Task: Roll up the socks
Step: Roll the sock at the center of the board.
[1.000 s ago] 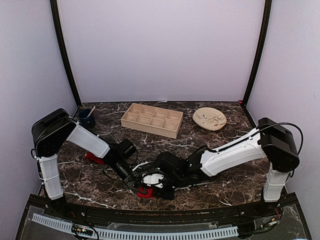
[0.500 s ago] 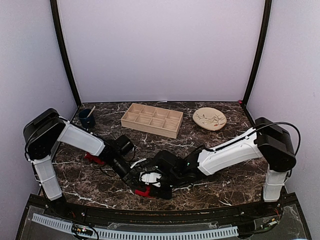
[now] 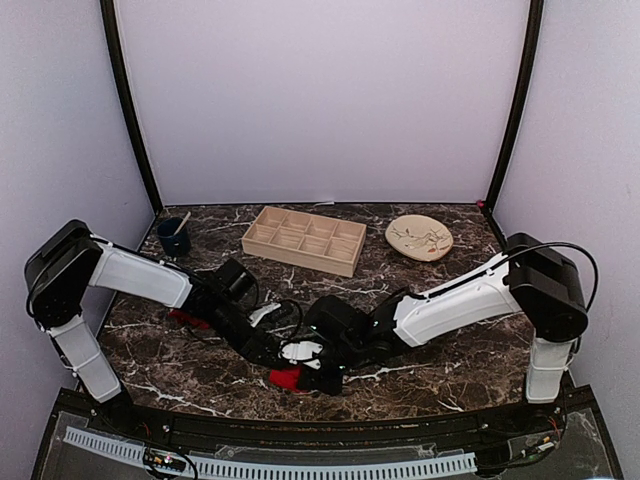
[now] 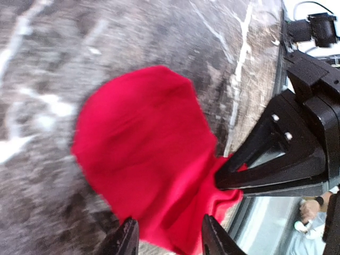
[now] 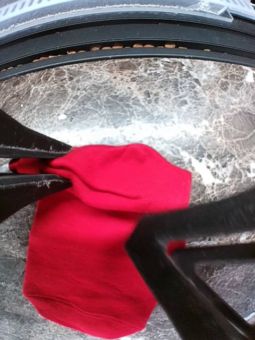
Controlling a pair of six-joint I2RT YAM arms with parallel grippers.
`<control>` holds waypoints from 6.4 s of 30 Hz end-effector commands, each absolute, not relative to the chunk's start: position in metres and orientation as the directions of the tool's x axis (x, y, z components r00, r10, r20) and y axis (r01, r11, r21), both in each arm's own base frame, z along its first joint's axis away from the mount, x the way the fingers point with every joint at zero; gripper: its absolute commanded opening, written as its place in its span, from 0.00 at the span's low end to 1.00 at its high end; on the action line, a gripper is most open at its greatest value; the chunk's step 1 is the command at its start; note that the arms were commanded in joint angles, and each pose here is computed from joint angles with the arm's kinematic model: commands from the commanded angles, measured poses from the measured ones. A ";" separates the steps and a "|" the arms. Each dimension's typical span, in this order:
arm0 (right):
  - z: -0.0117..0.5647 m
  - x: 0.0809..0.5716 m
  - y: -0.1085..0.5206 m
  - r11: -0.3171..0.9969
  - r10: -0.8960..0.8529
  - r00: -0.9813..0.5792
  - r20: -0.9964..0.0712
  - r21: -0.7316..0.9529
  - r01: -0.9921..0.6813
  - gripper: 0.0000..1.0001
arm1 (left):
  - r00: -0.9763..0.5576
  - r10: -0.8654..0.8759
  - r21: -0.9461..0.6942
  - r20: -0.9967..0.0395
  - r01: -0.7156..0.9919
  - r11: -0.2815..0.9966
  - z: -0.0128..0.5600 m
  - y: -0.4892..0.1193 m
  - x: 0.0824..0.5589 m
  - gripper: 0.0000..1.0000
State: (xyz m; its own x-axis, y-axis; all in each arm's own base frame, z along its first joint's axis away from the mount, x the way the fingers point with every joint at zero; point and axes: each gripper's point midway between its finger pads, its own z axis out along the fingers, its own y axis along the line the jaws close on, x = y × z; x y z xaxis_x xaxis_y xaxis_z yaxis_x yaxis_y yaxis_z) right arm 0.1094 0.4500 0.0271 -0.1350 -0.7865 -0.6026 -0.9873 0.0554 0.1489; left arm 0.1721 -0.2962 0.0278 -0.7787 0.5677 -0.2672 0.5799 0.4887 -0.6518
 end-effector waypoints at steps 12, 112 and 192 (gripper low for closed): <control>0.008 0.108 0.436 0.107 -0.821 -0.281 -0.497 0.349 -0.931 0.00 | -0.797 0.451 -0.419 -0.401 0.597 0.684 0.029 -0.259 0.212 0.46; 0.005 0.121 0.433 0.162 -0.822 -0.480 -0.305 0.684 -0.711 0.26 | -0.348 0.775 -0.072 -0.527 0.927 0.368 0.011 -0.314 0.118 0.00; 0.073 0.132 0.403 0.258 -0.689 -0.197 -0.698 0.018 -0.966 0.45 | -0.663 0.734 -0.815 -0.148 0.502 0.289 -0.013 -0.328 0.146 0.00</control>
State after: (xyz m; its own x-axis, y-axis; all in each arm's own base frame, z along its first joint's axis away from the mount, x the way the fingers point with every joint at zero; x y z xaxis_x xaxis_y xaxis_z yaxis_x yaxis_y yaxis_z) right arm 0.1311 0.3901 0.0739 -0.2492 -0.6737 -0.6958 -0.9553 0.2891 0.0622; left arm 0.1569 -0.3518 0.0197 -0.6610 0.6972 -0.2775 0.5252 0.1657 -0.8347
